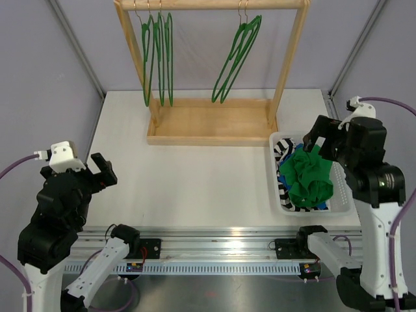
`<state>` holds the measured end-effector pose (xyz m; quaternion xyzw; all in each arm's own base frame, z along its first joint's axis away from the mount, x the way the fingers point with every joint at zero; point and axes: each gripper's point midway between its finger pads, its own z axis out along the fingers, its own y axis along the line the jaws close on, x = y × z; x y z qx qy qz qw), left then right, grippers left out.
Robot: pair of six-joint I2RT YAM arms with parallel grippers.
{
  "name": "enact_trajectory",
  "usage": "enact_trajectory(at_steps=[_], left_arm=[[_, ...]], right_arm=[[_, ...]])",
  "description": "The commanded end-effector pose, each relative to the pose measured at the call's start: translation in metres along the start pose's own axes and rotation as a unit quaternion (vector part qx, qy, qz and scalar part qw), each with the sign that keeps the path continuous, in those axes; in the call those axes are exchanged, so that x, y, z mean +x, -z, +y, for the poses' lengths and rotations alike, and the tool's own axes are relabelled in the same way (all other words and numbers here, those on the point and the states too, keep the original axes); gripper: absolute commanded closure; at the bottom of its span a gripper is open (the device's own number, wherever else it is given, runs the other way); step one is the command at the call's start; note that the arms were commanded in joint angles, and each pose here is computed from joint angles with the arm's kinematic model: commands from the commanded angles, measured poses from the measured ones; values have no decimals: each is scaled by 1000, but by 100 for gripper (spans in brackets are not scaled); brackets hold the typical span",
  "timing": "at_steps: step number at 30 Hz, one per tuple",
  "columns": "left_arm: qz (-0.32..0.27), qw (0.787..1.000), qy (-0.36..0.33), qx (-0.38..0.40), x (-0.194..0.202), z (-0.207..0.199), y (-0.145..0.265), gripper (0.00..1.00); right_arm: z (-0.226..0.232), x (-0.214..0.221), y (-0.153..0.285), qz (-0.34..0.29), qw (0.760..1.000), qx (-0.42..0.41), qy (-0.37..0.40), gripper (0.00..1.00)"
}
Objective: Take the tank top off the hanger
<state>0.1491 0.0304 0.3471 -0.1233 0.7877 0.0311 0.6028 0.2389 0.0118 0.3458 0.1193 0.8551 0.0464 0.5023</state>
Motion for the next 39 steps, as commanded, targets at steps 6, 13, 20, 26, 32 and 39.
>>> enact_trajectory(at_steps=[6,13,20,26,32,39], left_arm=[[43,998,-38,9,19,8,14,1],[36,999,-33,20,31,16,28,1],[12,999,-25,39,31,17,37,1],[14,999,-26,41,33,15,33,1],[17,999,-29,42,36,11,27,1],[15,999,-31,38,35,12,25,1]], right_arm=[[24,17,89,-42,990,-131,42,1],[9,39,110,-72,988,-126,50,1],[-9,42,98,-81,992,-79,47,0],[-13,38,92,-83,993,-62,49,1],[-7,44,81,-58,994,-73,58,1],[-4,44,77,-49,994,-75,66,1]])
